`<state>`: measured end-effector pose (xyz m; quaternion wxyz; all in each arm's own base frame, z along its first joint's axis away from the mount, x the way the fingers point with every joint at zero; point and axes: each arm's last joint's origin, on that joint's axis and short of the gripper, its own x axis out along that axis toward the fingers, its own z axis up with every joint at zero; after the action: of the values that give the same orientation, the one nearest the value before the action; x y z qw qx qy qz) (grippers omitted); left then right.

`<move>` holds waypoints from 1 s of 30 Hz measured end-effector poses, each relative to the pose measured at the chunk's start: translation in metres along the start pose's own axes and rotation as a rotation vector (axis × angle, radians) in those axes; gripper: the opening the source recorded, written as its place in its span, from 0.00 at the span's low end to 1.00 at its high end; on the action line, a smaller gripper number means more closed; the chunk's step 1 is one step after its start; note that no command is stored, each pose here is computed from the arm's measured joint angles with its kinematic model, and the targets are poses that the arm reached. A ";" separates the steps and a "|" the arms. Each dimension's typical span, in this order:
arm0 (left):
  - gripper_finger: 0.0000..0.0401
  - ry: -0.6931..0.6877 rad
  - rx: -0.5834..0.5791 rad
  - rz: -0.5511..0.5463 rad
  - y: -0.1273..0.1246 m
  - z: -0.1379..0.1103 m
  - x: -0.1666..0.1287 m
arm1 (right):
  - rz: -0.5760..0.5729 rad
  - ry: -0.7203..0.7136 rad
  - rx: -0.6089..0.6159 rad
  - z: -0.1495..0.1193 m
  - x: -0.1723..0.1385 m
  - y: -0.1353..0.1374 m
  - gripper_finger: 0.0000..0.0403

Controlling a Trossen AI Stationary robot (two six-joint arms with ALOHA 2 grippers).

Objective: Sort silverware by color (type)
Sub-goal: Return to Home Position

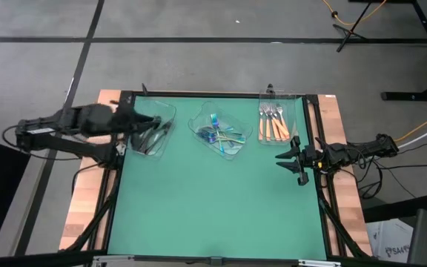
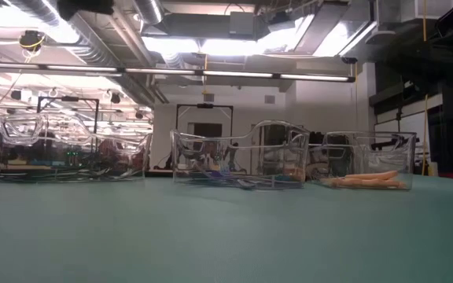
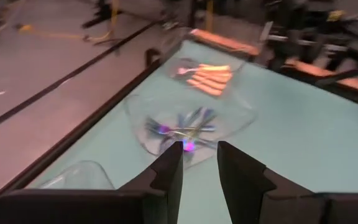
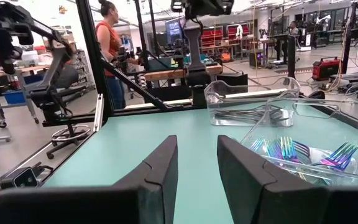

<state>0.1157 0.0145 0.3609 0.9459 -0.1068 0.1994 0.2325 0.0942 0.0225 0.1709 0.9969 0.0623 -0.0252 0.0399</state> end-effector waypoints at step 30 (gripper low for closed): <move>0.23 -0.449 0.117 -0.339 0.023 -0.129 0.005 | 0.000 -0.002 0.020 0.000 0.000 0.000 0.26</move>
<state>0.0667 -0.0020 0.2402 0.9964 -0.0296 -0.0226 0.0767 0.0942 0.0225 0.1711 0.9962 0.0723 -0.0259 0.0401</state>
